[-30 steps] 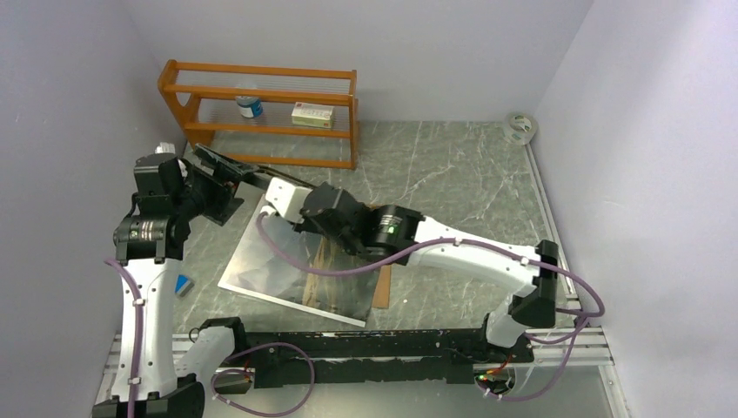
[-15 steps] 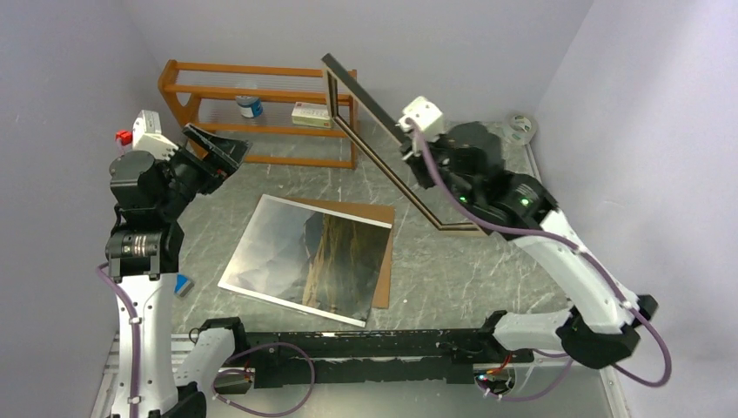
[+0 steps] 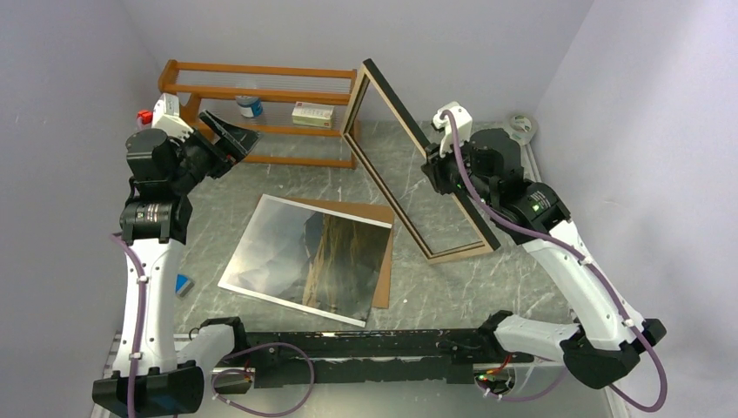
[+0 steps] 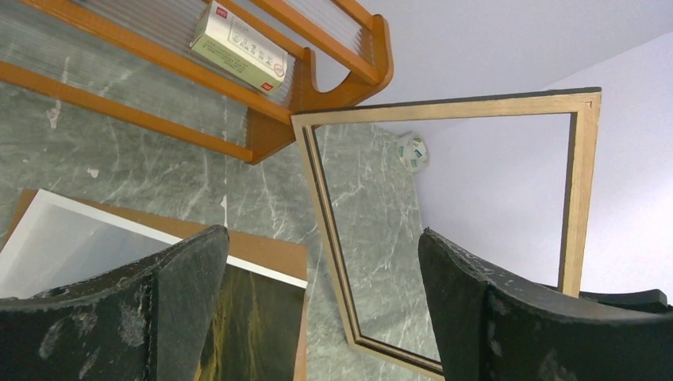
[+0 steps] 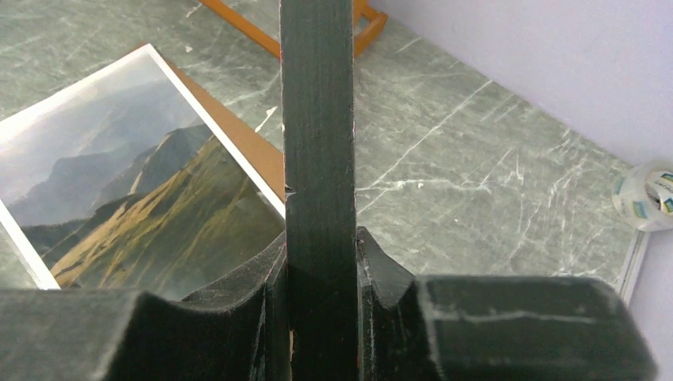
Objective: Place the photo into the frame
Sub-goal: Turn over the photo frame at the center of the board.
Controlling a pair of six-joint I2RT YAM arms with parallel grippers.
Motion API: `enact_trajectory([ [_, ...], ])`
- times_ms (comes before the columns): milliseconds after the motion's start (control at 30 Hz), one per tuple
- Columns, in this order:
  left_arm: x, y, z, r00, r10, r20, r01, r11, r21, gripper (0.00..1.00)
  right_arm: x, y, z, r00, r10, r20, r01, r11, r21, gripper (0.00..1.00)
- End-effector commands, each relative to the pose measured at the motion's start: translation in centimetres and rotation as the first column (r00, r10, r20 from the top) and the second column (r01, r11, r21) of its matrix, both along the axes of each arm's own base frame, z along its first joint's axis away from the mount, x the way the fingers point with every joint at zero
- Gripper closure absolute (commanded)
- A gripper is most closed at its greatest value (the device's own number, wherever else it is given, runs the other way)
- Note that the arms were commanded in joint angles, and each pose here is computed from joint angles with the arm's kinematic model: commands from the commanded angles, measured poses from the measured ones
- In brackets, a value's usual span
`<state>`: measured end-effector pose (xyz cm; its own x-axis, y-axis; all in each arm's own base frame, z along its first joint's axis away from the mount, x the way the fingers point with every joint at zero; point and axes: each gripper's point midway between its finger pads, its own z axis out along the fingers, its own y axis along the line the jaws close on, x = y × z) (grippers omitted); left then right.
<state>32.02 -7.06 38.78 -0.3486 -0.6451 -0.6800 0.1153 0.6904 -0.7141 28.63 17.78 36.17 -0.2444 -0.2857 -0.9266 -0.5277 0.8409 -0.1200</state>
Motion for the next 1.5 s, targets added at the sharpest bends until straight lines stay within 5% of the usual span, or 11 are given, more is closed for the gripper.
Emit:
enact_trajectory([
  [0,0.3,-0.1,1.1,0.997,-0.021,0.075,0.018,0.999,0.035,0.06,0.0,-2.3,4.5,0.987,-0.077,0.138,0.062,0.992,0.107,1.0],
  [433,2.8,0.0,-1.3,0.999,-0.035,0.036,0.034,0.999,0.04,0.06,-3.4,-4.5,3.4,0.991,-0.065,0.12,0.055,0.995,0.088,1.0],
  [800,3.8,0.5,-3.2,1.0,-0.014,-0.02,0.015,0.998,0.063,0.06,5.3,-4.4,3.4,0.946,-0.325,-0.014,0.316,0.91,0.269,1.0],
  [1133,4.0,0.3,-4.7,0.997,-0.023,-0.077,0.026,0.999,0.041,0.06,11.9,-8.1,-0.9,0.905,-0.246,-0.346,0.395,0.788,0.472,1.0],
  [1467,4.7,0.6,-6.9,0.989,-0.016,-0.149,0.025,0.998,0.058,0.06,14.0,-14.7,-9.4,0.864,-0.104,-0.493,0.39,0.757,0.524,1.0],
])
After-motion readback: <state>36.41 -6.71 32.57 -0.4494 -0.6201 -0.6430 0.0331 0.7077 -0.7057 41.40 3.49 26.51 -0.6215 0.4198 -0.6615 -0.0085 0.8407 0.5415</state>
